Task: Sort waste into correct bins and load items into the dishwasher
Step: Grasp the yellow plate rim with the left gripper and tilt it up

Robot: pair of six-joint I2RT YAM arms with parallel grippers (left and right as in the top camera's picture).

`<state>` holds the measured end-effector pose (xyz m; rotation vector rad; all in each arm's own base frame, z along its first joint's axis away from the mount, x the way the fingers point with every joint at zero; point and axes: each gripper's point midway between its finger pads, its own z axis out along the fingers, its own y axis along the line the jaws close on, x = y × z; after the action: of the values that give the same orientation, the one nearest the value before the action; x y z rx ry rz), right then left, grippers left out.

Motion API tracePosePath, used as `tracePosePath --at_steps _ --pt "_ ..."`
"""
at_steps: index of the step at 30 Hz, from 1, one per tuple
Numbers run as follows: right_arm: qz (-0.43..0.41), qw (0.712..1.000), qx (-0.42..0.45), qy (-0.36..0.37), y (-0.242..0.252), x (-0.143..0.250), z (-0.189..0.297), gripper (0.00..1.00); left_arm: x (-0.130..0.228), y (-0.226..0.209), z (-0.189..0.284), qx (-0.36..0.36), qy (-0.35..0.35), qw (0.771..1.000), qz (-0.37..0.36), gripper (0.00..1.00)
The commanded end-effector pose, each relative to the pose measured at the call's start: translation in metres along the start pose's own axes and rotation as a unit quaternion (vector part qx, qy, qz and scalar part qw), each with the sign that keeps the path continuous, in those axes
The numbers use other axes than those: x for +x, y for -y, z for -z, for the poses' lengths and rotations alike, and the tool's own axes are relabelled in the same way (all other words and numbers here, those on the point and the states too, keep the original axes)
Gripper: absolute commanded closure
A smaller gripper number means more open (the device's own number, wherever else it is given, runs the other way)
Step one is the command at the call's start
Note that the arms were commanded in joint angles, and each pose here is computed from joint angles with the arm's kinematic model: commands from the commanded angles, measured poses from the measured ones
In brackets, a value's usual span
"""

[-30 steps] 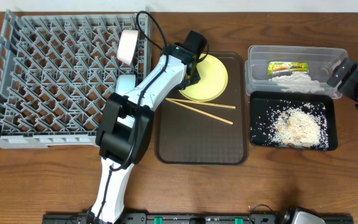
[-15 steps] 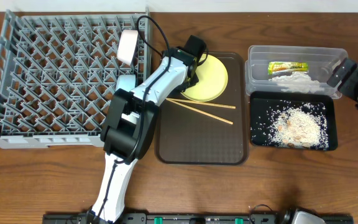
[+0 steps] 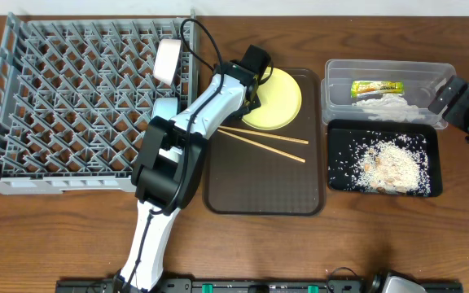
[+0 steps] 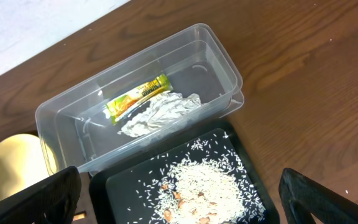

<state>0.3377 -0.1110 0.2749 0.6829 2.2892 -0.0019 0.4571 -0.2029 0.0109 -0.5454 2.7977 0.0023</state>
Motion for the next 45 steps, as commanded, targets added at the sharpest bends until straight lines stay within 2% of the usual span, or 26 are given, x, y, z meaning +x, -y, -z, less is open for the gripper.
tracePosePath --at_steps 1,9,20,22,23,25,26,30,35,40,45 --pt "-0.006 1.000 0.000 0.009 0.000 -0.005 0.005 0.01 -0.014 0.003 0.018 0.012 0.024 0.999 -0.042 0.93" --pt "-0.005 1.000 0.000 0.009 0.000 -0.005 0.005 0.01 -0.042 0.003 0.072 0.022 0.091 0.990 -0.102 0.93" --pt "-0.006 1.000 0.000 0.009 0.000 -0.005 0.005 0.01 -0.064 -0.004 0.127 0.025 0.151 0.980 -0.130 0.93" --pt "-0.006 1.000 0.000 0.009 0.000 -0.005 0.005 0.01 -0.064 -0.004 0.127 0.028 0.149 0.982 -0.109 0.92" --pt "-0.006 1.000 0.000 0.009 0.000 -0.005 0.005 0.01 -0.062 -0.005 0.125 0.029 0.144 0.986 -0.083 0.88" --pt "-0.006 1.000 0.000 0.009 0.000 -0.005 0.005 0.01 -0.058 -0.006 0.118 0.031 0.133 0.990 -0.028 0.67" --pt "-0.005 1.000 0.000 0.009 0.000 -0.005 0.005 0.01 -0.055 -0.007 0.114 0.031 0.127 0.991 -0.007 0.63" --pt "-0.006 1.000 0.000 0.009 0.000 -0.005 0.005 0.01 -0.044 -0.008 0.092 0.027 0.099 0.994 0.036 0.57" --pt "-0.006 1.000 0.000 0.009 0.000 -0.005 0.005 0.01 -0.030 -0.003 0.070 0.029 0.065 0.997 0.034 0.51" --pt "-0.006 1.000 0.000 0.009 0.000 -0.005 0.005 0.01 -0.015 0.005 0.050 0.042 0.024 0.998 0.030 0.50" --pt "-0.006 1.000 0.000 0.009 0.000 -0.005 0.005 0.01 -0.001 0.001 0.028 0.028 -0.005 0.998 0.058 0.50"
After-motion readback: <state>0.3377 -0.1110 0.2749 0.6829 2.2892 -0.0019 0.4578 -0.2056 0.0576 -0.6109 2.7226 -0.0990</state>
